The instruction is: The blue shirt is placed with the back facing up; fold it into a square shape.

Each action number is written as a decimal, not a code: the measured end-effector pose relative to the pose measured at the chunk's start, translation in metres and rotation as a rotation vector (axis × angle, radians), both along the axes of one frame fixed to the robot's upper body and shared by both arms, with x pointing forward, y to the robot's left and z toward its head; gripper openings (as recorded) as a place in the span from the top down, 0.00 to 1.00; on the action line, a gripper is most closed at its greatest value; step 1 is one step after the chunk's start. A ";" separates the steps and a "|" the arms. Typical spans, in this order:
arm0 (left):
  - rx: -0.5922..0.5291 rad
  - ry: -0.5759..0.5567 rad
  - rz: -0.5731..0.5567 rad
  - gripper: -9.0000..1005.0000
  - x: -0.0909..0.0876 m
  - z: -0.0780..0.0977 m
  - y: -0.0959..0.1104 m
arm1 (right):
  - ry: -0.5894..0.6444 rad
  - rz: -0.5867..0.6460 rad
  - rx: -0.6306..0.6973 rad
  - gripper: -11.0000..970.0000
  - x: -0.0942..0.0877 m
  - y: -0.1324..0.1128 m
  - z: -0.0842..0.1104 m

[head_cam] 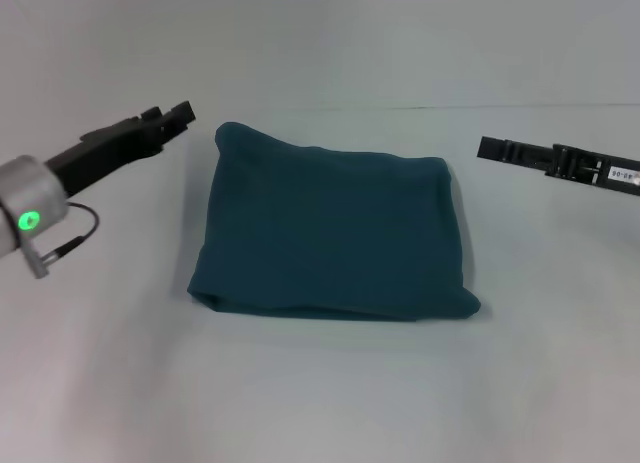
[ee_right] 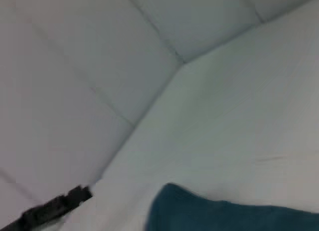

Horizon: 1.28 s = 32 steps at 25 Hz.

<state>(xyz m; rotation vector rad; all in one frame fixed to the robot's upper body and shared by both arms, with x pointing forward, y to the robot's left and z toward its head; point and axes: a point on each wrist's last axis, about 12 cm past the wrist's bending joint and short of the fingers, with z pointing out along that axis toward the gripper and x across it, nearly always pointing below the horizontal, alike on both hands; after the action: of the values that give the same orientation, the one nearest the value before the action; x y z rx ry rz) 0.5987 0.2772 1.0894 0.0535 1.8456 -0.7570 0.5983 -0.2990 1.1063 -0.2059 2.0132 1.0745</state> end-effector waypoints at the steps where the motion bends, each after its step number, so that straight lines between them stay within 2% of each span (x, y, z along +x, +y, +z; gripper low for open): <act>1: -0.027 -0.017 -0.023 0.69 -0.006 0.002 0.004 | -0.019 0.028 0.006 0.28 -0.003 0.001 0.001; 7: -0.137 -0.127 -0.178 0.43 -0.048 0.012 0.022 | -0.170 0.221 -0.002 0.26 -0.027 0.010 0.001; 10: -0.153 -0.186 -0.254 0.31 -0.070 0.015 0.028 | -0.245 0.294 -0.006 0.13 -0.038 0.016 -0.001; 12: -0.162 -0.204 -0.263 0.24 -0.080 0.013 0.033 | -0.272 0.322 -0.010 0.05 -0.043 0.020 -0.004; 15: -0.189 -0.221 -0.260 0.14 -0.098 0.007 0.040 | -0.287 0.342 -0.016 0.05 -0.048 0.025 -0.009; 21: -0.155 -0.211 -0.358 0.12 -0.118 -0.003 0.034 | -0.295 0.454 -0.037 0.05 -0.057 0.042 -0.016; 27: -0.099 -0.163 -0.472 0.11 -0.125 -0.010 0.026 | -0.289 0.555 -0.051 0.06 -0.063 0.050 -0.016; 28: -0.076 -0.165 -0.524 0.11 -0.128 -0.011 0.022 | -0.288 0.568 -0.051 0.06 -0.064 0.051 -0.016; 32: -0.055 -0.158 -0.576 0.11 -0.130 -0.011 0.020 | -0.275 0.618 -0.064 0.06 -0.067 0.053 -0.016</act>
<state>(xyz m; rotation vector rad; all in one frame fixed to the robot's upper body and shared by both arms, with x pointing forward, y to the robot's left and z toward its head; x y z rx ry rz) 0.4691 0.2973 1.0780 0.6126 1.6653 -1.1607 0.5316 -0.2460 1.0899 -1.0034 1.7690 1.2644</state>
